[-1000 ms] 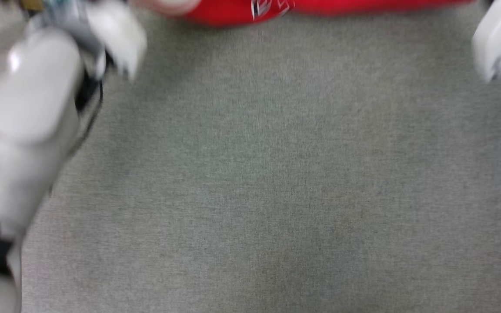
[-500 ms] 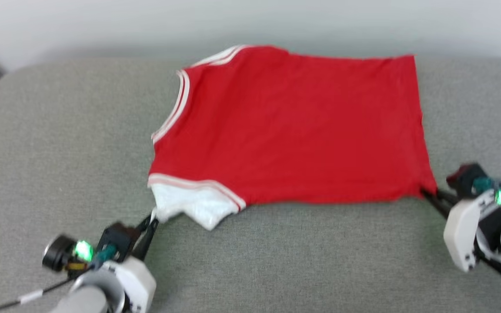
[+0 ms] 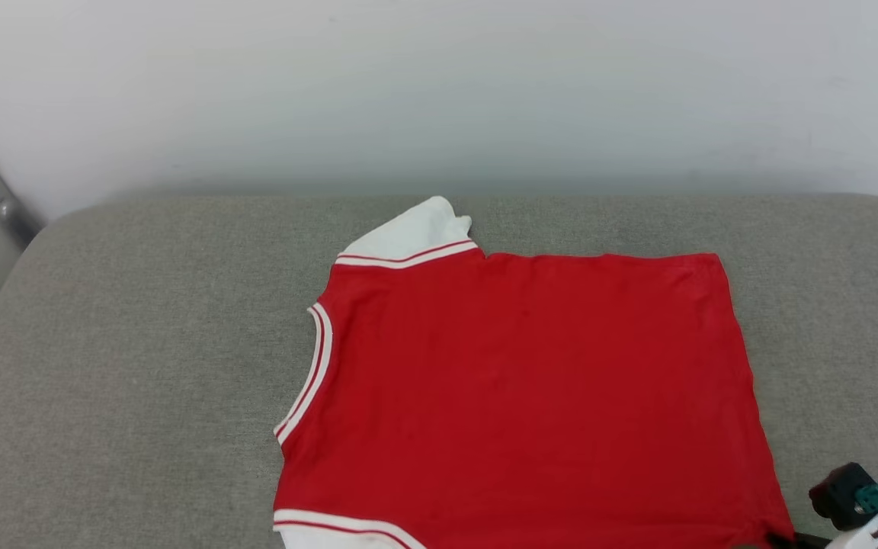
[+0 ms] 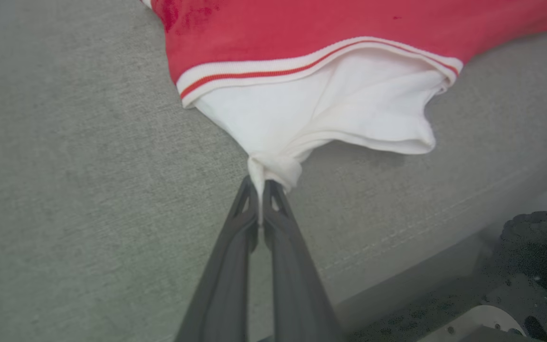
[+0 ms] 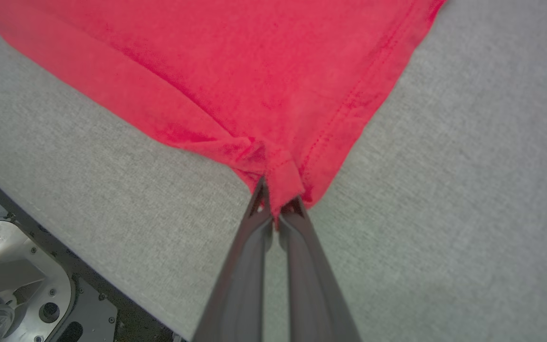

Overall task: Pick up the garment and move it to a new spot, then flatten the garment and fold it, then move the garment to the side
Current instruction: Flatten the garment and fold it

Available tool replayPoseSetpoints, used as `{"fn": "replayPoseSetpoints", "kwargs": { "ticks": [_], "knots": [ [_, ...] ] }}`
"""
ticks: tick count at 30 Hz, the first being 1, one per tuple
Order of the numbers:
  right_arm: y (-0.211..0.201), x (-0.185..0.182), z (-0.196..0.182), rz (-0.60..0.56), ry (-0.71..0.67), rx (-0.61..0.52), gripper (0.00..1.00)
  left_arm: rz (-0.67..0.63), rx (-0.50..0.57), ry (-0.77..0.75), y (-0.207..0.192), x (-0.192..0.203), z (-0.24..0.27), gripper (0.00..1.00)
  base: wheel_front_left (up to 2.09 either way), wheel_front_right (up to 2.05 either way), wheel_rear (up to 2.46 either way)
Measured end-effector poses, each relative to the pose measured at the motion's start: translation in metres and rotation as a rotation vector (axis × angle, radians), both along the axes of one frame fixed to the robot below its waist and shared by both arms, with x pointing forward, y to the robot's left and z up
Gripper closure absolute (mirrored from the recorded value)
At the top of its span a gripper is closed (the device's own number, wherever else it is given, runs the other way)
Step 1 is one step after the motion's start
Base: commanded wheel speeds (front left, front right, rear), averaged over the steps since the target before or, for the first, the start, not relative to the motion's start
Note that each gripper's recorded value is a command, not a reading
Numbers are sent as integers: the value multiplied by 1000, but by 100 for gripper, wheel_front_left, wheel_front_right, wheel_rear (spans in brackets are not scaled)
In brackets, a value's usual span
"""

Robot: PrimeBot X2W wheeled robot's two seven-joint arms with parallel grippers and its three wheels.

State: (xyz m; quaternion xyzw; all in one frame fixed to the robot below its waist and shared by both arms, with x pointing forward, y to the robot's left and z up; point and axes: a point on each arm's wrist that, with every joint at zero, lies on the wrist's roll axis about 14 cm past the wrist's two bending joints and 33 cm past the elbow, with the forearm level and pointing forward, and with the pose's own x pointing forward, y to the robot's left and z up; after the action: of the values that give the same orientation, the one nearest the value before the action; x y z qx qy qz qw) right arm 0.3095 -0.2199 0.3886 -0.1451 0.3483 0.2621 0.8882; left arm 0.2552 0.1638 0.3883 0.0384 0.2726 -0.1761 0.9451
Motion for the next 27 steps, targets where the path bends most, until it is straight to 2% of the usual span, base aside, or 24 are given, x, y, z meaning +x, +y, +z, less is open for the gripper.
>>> {"fn": "replayPoseSetpoints", "kwargs": {
  "ticks": [5, 11, 18, 27],
  "knots": [
    [-8, -20, -3, -37, 34, 10, 100, -6, -20, 65, -7, -23, -6, 100, 0, 0, 0],
    [-9, -19, 2, -60, 21, 22, 100, -4, -20, 34, -7, -18, 3, 100, 0, 0, 0],
    [-5, 8, 30, -68, -89, 29, 100, -78, 46, -120, -3, 31, 37, 100, 0, 0, 0],
    [-4, 54, 56, -86, -168, 29, 100, -160, 100, -270, -13, 123, 78, 100, 0, 0, 0]
  ]
}}
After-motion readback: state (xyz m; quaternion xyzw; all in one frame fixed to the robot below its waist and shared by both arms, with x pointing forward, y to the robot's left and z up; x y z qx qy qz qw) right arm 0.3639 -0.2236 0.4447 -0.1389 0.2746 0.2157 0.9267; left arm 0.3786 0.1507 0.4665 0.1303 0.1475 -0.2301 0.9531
